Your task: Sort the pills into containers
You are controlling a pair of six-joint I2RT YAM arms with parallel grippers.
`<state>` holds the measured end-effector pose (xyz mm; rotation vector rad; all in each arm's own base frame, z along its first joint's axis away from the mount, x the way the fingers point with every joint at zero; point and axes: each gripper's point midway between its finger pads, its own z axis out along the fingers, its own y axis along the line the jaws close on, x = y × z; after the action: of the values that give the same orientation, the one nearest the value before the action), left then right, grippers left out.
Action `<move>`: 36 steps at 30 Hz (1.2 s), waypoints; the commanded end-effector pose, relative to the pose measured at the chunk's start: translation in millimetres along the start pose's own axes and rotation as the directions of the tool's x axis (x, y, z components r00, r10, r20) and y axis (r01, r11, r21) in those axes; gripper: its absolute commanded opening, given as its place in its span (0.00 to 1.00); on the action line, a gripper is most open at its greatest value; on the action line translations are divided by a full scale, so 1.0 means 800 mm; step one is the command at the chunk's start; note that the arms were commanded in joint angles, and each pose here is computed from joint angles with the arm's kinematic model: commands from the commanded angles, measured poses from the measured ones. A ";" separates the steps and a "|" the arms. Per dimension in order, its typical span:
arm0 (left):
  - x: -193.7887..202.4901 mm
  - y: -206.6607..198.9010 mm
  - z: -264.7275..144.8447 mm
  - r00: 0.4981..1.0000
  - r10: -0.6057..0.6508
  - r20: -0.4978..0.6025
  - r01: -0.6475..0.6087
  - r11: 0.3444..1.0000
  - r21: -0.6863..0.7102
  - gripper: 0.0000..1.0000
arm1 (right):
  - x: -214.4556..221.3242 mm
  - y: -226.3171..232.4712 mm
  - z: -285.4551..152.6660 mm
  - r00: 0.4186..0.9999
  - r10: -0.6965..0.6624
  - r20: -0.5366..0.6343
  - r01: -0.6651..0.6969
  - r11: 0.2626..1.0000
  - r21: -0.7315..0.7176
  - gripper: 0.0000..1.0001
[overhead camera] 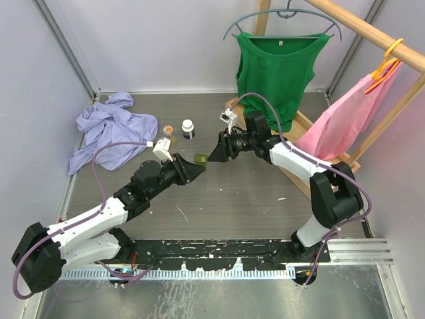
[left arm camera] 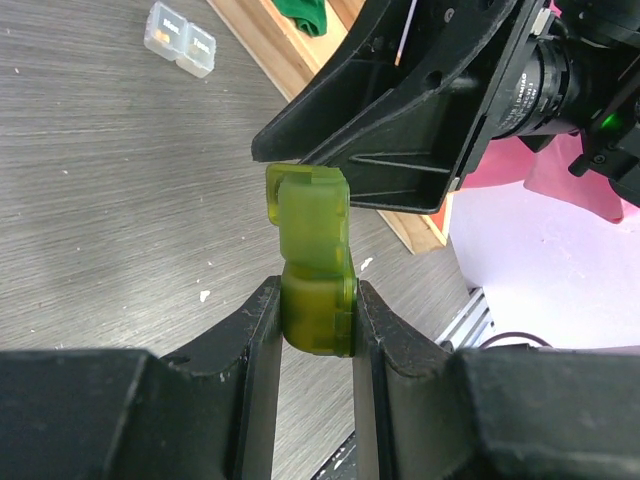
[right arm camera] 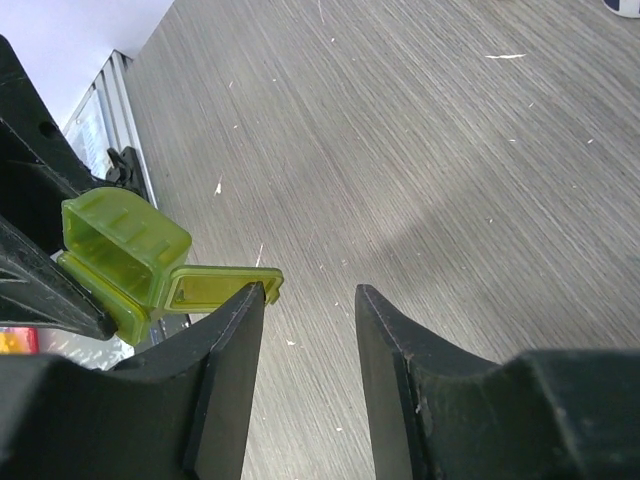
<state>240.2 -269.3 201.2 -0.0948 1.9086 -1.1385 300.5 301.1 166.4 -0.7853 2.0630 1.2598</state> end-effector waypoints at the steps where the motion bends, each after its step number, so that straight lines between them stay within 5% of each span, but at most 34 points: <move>1: -0.017 -0.027 0.001 0.999 -0.010 0.049 0.006 0.995 0.097 0.00 | -0.026 0.018 0.000 0.998 -0.052 0.039 0.054 0.998 -0.044 0.47; 16: -0.015 0.022 0.003 0.979 -0.178 0.101 0.174 0.984 0.048 0.00 | -0.041 0.018 -0.029 0.994 -0.032 0.107 0.045 0.992 -0.115 0.93; 21: -0.015 0.032 0.006 0.958 -0.261 0.119 0.255 0.965 0.064 0.01 | -0.024 0.006 -0.014 0.996 0.059 0.071 -0.048 0.989 -0.143 0.95; 36: 0.021 0.095 0.041 0.919 -0.386 0.078 0.391 0.918 -0.066 0.07 | -0.029 -0.005 -0.019 0.995 0.052 0.090 -0.043 0.994 -0.101 0.95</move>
<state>267.6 -241.4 107.6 -0.5908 2.0028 -1.2056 310.9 289.1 172.0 -0.6895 2.0381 1.4187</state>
